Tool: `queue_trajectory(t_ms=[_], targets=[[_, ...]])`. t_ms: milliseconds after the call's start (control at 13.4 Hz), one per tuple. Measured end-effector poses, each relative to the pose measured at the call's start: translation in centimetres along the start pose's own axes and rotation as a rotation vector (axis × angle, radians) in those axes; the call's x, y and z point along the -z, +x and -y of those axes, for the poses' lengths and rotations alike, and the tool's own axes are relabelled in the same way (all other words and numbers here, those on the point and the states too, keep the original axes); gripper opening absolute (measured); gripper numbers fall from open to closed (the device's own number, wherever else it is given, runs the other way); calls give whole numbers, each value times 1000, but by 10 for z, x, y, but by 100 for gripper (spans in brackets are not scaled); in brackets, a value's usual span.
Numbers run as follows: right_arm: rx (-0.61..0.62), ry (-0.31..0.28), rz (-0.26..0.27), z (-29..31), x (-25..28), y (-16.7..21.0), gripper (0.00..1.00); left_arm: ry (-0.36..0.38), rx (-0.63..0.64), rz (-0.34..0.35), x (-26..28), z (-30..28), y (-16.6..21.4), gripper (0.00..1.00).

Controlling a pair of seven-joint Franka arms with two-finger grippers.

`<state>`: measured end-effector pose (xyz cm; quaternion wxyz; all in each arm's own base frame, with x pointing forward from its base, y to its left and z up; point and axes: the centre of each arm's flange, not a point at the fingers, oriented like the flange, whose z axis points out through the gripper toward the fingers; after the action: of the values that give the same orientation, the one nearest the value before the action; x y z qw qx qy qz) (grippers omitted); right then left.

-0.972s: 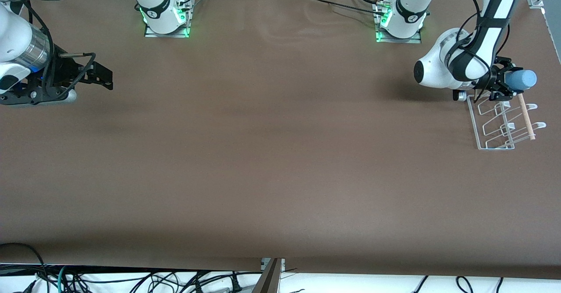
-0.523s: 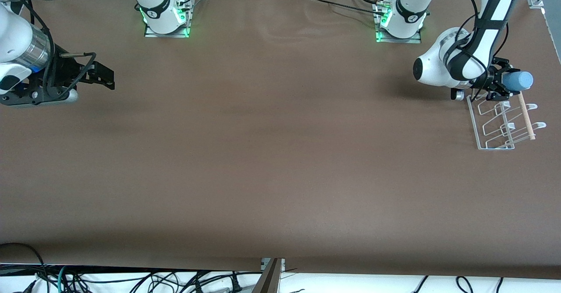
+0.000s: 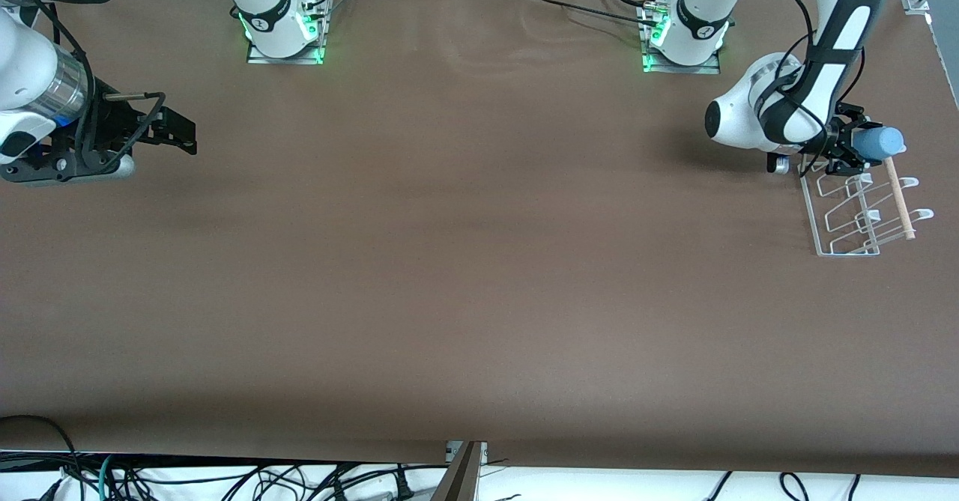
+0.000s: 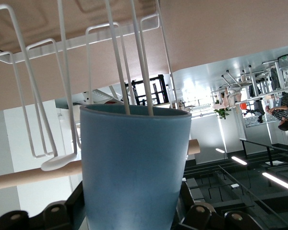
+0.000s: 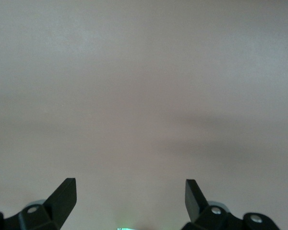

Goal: Transfer cup to left arm and place on rack
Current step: 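Open the left gripper to release the cup on the rack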

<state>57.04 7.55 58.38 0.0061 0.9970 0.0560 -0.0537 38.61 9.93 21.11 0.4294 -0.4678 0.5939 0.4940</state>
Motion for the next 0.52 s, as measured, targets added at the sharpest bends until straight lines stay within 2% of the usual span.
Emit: queue_trajectory(t_ms=[150, 224, 374, 523], targets=[[-1, 1, 2, 0, -1, 1, 100, 0, 14, -5, -1, 0, 0, 76], [-1, 1, 2, 0, -1, 1, 100, -1, 19, -5, -2, 1, -1, 81], [-2, 1, 2, -1, -1, 1, 100, 1, 35, -3, -2, 7, -7, 99], [-3, 1, 2, -1, -1, 1, 100, 3, 51, -4, 0, 13, -12, 100]])
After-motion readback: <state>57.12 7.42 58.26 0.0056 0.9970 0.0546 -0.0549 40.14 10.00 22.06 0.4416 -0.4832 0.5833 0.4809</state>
